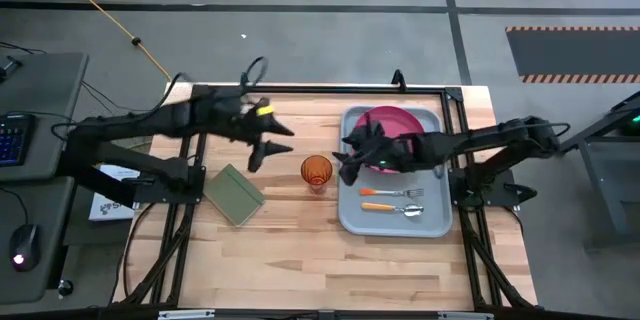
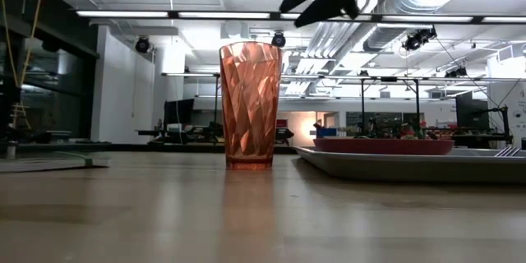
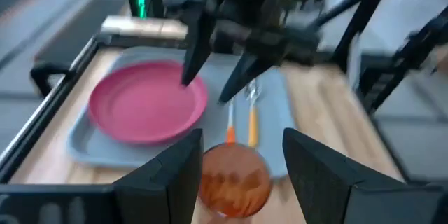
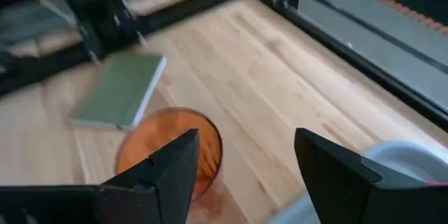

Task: Pick and place plate/cup/fork/spoon on tray
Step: Put the red cup to the top left of the pink plate on the light blue tray

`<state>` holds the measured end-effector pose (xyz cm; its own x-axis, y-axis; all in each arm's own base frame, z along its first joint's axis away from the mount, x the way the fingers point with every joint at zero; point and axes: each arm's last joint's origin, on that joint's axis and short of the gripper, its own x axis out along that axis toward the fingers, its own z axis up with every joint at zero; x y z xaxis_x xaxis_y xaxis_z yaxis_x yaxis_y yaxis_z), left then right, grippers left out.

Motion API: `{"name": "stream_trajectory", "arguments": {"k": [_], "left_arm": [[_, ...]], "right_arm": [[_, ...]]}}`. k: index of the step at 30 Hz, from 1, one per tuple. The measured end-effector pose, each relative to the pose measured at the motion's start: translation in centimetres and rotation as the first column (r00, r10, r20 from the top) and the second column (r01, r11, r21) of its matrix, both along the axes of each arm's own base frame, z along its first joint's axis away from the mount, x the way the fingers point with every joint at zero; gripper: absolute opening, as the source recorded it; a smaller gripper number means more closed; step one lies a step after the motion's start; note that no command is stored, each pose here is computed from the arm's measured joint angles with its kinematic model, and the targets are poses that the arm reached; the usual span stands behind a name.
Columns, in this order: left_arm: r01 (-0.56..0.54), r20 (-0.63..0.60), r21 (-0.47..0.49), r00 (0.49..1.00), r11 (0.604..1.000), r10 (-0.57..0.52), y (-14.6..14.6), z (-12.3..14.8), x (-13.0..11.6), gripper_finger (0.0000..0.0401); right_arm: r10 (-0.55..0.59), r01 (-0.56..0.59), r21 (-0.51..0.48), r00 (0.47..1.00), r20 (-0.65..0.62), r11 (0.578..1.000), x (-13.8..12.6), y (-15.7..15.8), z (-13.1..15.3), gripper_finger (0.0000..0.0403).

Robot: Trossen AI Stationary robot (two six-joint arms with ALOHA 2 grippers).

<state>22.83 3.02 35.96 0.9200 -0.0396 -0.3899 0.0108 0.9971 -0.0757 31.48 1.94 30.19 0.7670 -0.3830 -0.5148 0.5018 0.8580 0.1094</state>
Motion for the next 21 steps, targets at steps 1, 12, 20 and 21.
{"name": "stream_trajectory", "arguments": {"k": [1,12,20,21], "left_arm": [[0.005,0.050,-0.010,0.999,1.000,-0.005,-0.4,-0.7,-0.6,0.0188],[-0.117,0.412,-0.039,0.903,0.992,0.123,-2.0,-7.2,-5.0,0.0188],[-0.133,0.366,-0.037,0.920,0.990,0.137,-1.9,-8.7,-5.2,0.0188],[-0.131,0.363,-0.039,0.922,0.991,0.136,-1.9,-8.7,-5.2,0.0188]], "right_arm": [[0.005,-0.005,0.002,1.000,-0.016,1.000,0.6,0.1,-0.2,0.0227],[-0.002,0.012,0.077,0.991,-0.131,0.997,4.5,-0.2,-3.1,0.0227],[-0.039,0.075,0.222,0.986,-0.162,0.972,4.3,-1.7,-3.7,0.0227],[-0.038,0.074,0.225,0.986,-0.160,0.972,4.3,-1.7,-3.7,0.0227]]}}
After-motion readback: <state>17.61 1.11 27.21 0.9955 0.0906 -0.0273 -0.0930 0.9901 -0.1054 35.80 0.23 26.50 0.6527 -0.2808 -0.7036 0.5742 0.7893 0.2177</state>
